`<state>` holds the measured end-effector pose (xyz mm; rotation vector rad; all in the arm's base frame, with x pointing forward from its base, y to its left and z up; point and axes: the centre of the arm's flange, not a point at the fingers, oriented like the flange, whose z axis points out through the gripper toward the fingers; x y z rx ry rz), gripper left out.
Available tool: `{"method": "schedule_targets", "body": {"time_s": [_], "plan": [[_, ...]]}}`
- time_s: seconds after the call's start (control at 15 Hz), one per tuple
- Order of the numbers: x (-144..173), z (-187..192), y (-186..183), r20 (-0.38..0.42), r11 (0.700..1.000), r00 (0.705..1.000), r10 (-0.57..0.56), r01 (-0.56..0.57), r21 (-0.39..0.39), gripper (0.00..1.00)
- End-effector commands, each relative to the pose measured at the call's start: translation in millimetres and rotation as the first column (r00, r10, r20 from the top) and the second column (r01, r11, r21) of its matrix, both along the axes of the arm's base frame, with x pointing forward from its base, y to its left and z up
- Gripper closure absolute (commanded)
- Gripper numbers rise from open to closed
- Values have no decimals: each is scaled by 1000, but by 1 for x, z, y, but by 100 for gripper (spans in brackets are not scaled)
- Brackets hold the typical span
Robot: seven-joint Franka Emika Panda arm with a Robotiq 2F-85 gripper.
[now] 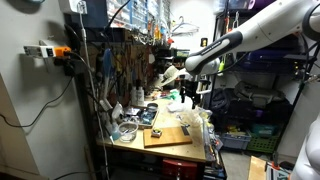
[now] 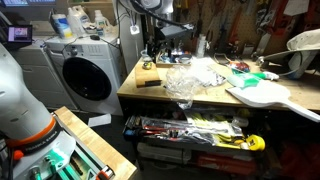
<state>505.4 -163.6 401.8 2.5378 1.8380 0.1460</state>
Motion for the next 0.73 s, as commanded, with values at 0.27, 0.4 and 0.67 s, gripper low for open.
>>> {"method": "schedule_targets", "body": {"time_s": [0.27,0.4,0.67], "plan": [[-124,7,-21,11,925,925,-379,379,20,0],[-123,15,-26,111,928,925,-363,370,-50,0],[-109,21,-31,96,935,932,-350,354,-25,0]]}}
